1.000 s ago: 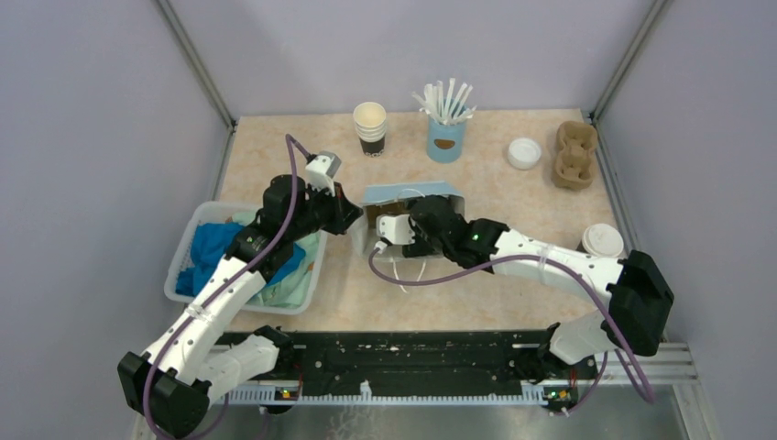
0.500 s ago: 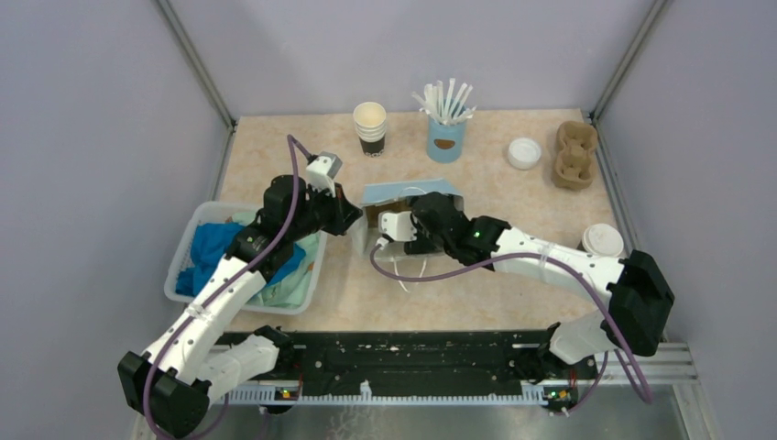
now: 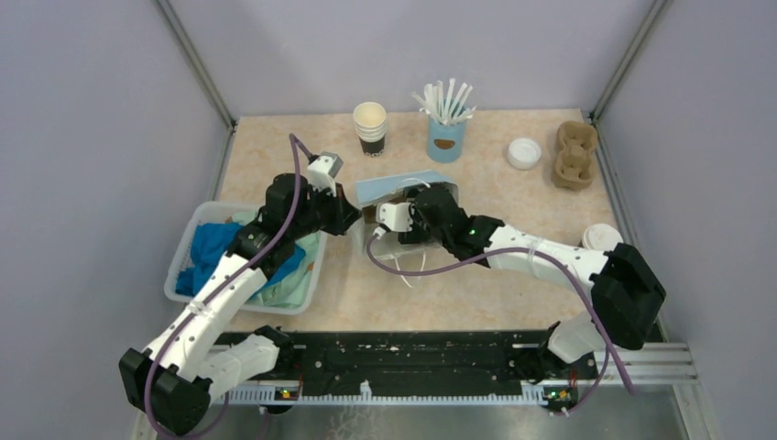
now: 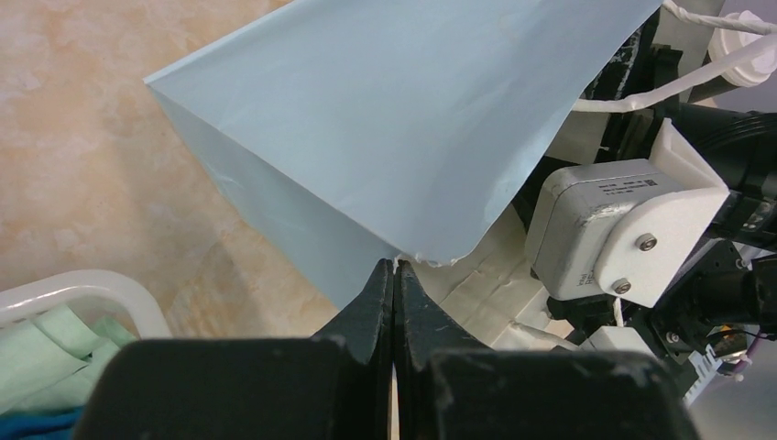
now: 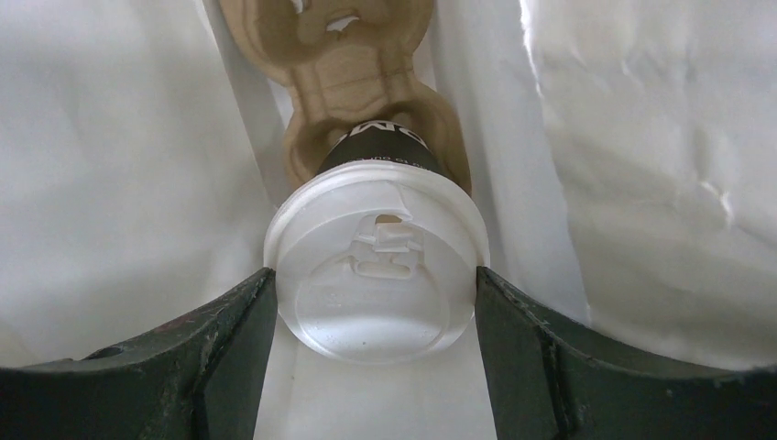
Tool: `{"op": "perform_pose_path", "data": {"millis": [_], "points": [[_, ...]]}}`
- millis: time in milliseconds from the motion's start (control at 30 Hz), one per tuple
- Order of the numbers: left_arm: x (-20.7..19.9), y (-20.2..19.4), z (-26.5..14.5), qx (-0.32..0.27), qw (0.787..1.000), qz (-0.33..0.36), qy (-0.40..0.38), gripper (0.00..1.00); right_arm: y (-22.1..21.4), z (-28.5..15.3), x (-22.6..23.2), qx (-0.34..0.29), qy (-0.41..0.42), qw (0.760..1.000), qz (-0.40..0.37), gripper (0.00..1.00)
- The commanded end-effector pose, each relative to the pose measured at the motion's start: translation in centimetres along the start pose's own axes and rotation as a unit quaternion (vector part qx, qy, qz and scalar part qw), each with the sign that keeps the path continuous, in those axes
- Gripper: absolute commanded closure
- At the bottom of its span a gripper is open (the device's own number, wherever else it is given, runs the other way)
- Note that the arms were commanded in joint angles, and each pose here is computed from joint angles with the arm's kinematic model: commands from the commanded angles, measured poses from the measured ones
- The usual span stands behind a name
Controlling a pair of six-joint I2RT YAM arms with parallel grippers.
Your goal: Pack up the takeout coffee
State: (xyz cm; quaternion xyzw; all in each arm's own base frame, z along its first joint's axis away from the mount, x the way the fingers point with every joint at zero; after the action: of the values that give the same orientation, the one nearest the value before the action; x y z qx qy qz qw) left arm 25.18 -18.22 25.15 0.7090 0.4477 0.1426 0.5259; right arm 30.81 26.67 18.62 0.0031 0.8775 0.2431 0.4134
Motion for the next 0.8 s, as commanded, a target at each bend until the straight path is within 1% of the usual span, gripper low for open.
{"op": "perform_pose_path", "data": {"millis": [0,133,333,467,600,767], "points": [[-0.6,1.7,-0.5,-0.014,1.000,-0.006,-0.005,1.00,1.4,1.4,-0.7,-0.040,-0.019,0.999,0.014,0.56],[-0.8,1.9,-0.5,-0.013,1.000,-0.015,-0.006,1.00,1.7,2.3,-0.1,-0.050,-0.011,0.999,0.019,0.56],[-1.0,2.4,-0.9,-0.012,1.000,-0.022,-0.005,1.00,1.5,2.8,0.4,-0.045,-0.003,0.999,0.023,0.56],[-1.4,2.9,-1.4,-0.008,1.000,-0.028,-0.007,1.00,1.6,1.8,1.2,-0.031,0.046,0.998,0.043,0.57],[-2.0,3.7,-2.0,0.002,0.999,-0.039,-0.012,1.00,1.4,0.2,1.2,-0.008,0.067,0.995,0.076,0.57],[-3.0,3.6,-2.3,0.038,0.996,-0.078,-0.031,1.00,1.0,-1.7,3.4,0.023,0.143,0.984,0.101,0.57]]}}
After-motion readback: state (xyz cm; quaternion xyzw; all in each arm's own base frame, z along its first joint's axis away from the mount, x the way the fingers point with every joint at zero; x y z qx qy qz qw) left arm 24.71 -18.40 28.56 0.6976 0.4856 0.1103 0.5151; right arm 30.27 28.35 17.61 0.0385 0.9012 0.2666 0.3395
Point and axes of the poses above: each gripper's point midway between its finger pads, its own z axis out along the fingers, its own x axis along the line the jaws close on, y = z × x, the point moved 2 cm from there along -z, back along the fingers, and after that the axes turned 5 degrees about z, right-handed, at the moved point
